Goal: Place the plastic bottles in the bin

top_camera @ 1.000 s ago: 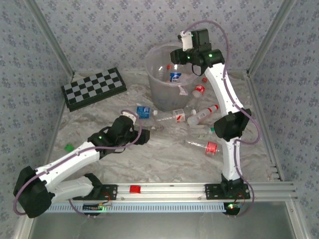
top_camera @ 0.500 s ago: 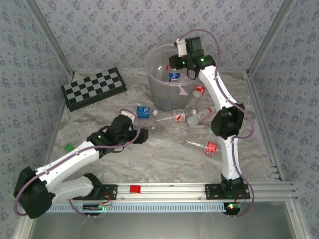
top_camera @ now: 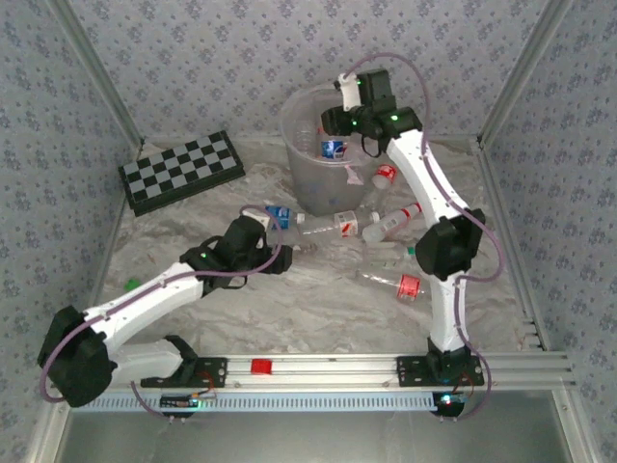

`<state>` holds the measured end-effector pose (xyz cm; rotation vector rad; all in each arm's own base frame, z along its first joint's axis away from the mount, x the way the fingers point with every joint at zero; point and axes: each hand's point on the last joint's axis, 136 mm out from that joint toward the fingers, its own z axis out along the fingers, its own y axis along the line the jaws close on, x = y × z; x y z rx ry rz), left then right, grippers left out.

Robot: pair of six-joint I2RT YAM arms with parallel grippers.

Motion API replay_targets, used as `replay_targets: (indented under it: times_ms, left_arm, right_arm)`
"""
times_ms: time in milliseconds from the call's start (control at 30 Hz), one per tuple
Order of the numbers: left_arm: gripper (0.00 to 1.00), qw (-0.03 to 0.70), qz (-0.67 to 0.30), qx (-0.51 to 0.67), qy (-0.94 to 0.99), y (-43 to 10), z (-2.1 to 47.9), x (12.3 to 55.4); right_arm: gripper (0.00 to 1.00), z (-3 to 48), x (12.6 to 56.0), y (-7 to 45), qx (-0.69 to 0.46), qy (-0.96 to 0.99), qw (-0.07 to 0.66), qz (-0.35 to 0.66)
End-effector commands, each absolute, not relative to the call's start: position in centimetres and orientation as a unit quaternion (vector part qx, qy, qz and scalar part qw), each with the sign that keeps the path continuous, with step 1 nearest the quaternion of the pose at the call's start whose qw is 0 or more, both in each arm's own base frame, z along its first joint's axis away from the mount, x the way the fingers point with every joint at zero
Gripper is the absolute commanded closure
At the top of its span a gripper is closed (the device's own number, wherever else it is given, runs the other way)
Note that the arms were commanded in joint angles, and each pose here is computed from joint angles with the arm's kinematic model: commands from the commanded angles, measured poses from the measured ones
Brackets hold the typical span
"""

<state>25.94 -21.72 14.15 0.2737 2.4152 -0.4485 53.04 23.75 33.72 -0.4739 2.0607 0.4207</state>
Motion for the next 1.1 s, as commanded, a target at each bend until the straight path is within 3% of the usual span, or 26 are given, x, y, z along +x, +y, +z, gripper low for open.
replay_targets:
  times_ms: [0,267,567,800,1067]
  left_arm:
    - [0.08,0.340,-0.197,0.110,0.913,-23.3,15.8,27.1]
    - [0.07,0.334,-0.209,0.128,0.910,-25.2,15.4,28.2]
    - [0.06,0.330,-0.226,0.149,0.904,-26.5,15.1,28.2]
    - [0.04,0.329,-0.236,0.226,0.886,-28.8,16.2,27.3]
    - [0.03,0.293,-0.266,0.415,0.819,-36.4,17.0,23.9]
  right_arm:
    - [0.43,41.9,49.0,21.5,-0.188,0.802,0.539,0.179]
    - [0.31,42.0,44.7,12.3,-0.086,0.815,0.547,0.170]
    - [0.17,31.3,37.9,4.0,0.082,0.876,0.453,0.148]
    - [0.00,21.5,28.6,1.1,0.192,0.918,0.331,0.105]
    - [0.00,16.5,23.8,0.0,0.278,0.910,0.283,0.119]
